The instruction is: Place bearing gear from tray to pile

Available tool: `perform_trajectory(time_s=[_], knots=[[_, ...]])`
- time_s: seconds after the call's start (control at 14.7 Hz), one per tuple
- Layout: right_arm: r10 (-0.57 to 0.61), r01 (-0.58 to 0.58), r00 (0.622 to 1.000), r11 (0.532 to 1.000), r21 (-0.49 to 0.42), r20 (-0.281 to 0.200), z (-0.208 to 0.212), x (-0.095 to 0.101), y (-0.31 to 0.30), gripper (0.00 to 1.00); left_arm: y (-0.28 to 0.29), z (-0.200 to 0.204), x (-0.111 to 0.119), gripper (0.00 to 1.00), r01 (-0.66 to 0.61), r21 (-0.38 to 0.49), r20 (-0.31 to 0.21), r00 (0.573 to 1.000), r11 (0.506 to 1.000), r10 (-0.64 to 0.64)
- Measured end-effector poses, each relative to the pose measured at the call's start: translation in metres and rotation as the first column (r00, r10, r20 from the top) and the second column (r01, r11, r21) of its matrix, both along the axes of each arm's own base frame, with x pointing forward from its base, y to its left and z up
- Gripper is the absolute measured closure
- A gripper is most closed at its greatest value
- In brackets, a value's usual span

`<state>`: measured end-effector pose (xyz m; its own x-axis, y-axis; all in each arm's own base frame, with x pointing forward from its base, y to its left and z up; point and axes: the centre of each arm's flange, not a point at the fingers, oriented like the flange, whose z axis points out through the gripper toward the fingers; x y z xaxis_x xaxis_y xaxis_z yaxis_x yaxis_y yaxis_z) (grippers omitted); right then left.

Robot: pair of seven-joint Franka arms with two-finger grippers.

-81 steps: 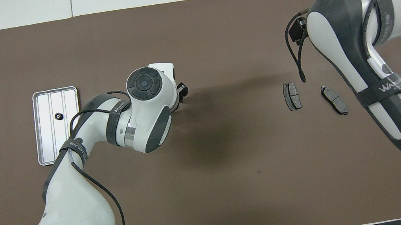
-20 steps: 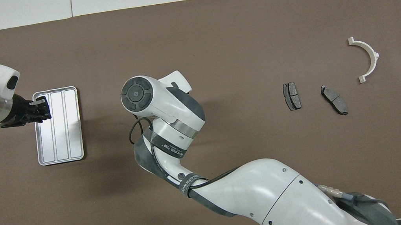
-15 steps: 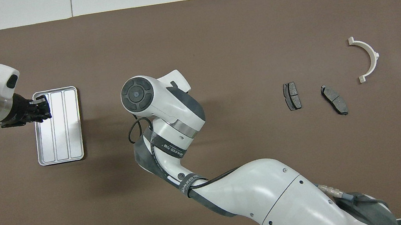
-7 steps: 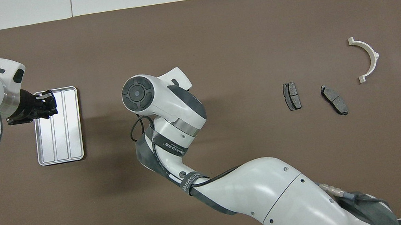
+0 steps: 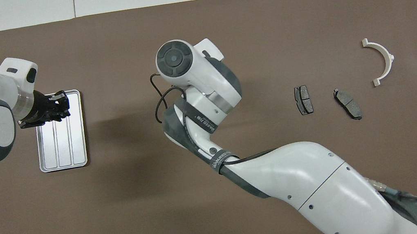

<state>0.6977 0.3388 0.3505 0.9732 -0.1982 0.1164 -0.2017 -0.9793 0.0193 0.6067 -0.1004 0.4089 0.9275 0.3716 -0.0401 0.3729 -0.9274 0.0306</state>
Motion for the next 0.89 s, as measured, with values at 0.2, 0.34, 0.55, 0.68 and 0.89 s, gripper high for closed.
perform_trajectory(time_s=[0.2, 0.34, 0.55, 0.68, 0.89], knots=[[0.067, -0.067, 0.998, 0.998, 0.016, -0.002, 0.01, 0.029, -0.065, 0.65, -0.082, -0.006, -0.011, 0.76, -0.072, -0.008, 0.029, 0.997, 0.997, 0.072], [0.11, -0.11, 0.994, 0.994, 0.015, -0.008, 0.009, 0.042, -0.102, 0.65, -0.149, -0.023, -0.02, 0.76, -0.111, -0.009, 0.025, 0.993, 0.994, 0.111], [0.133, -0.132, 0.991, 0.991, 0.032, -0.024, 0.002, 0.053, -0.139, 0.65, -0.223, -0.059, -0.022, 0.76, -0.138, -0.018, 0.035, 0.99, 0.99, 0.138], [0.154, -0.153, 0.988, 0.988, 0.03, -0.024, -0.007, 0.057, -0.148, 0.65, -0.245, -0.084, -0.023, 0.76, -0.143, -0.016, 0.034, 0.989, 0.99, 0.144], [0.182, -0.182, 0.983, 0.983, 0.027, -0.014, -0.031, 0.067, -0.172, 0.65, -0.254, -0.108, -0.014, 0.76, -0.154, -0.004, 0.021, 0.988, 0.988, 0.154]])
